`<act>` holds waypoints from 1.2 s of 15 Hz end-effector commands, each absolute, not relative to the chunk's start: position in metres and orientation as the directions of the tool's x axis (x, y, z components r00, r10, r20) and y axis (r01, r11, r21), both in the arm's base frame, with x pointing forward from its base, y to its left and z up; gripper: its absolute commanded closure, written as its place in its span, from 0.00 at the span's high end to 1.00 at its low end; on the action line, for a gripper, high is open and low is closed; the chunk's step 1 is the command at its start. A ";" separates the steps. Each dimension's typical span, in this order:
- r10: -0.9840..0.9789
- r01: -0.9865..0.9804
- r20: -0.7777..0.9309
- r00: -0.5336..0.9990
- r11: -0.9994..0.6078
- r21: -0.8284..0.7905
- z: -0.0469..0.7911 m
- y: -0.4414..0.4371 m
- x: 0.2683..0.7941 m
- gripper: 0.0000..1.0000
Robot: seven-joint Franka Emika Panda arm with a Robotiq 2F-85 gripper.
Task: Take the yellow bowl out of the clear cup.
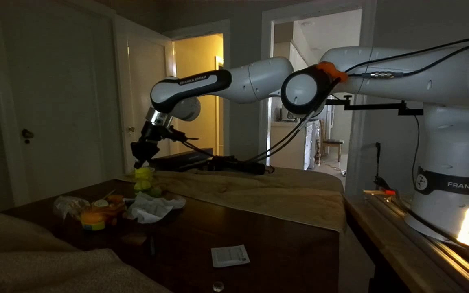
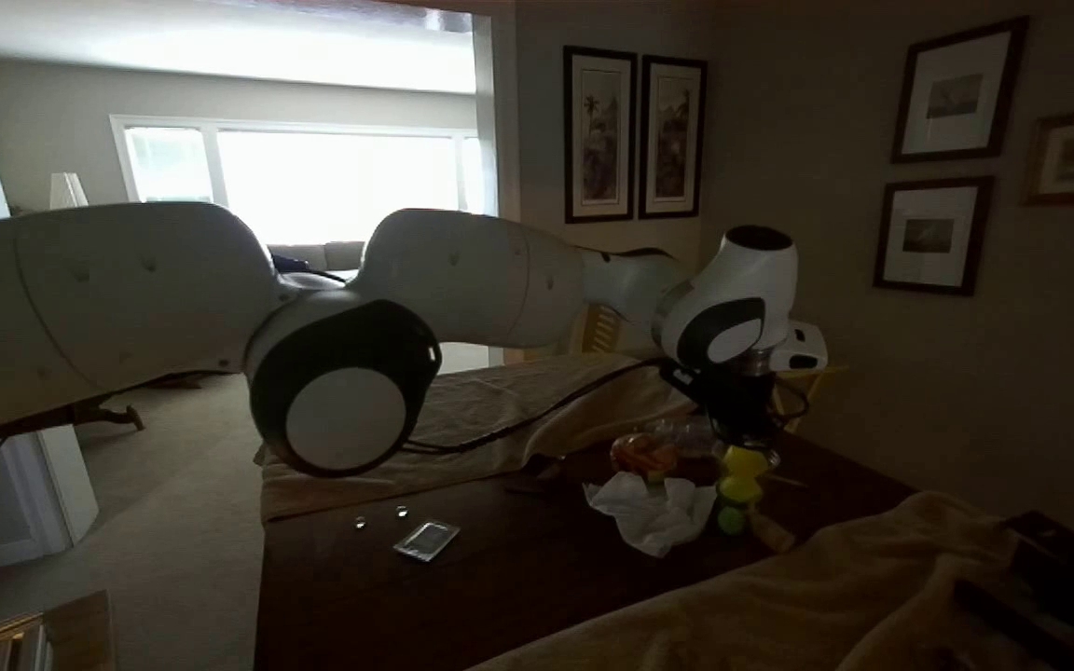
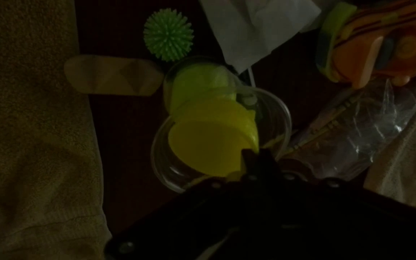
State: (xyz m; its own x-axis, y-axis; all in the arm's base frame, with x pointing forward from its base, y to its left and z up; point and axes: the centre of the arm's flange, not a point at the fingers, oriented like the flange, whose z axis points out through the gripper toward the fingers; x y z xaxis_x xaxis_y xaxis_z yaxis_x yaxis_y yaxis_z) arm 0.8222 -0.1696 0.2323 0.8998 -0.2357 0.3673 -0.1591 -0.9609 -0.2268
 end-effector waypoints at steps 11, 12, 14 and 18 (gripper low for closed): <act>-0.106 0.030 0.524 0.845 -0.969 -0.245 0.313 -0.127 0.862 0.01; -0.077 0.068 0.528 0.846 -0.966 -0.250 0.313 -0.117 0.864 0.01; -0.006 0.154 0.529 0.849 -0.954 -0.258 0.309 -0.092 0.868 0.01; 0.153 0.296 0.464 0.873 -0.921 -0.254 0.287 -0.056 0.871 0.01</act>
State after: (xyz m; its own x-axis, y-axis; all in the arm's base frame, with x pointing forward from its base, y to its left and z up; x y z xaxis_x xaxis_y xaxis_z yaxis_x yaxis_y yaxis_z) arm 0.8422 -0.0645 0.2992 0.8631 0.0550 0.5020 0.2006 -0.9496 -0.2409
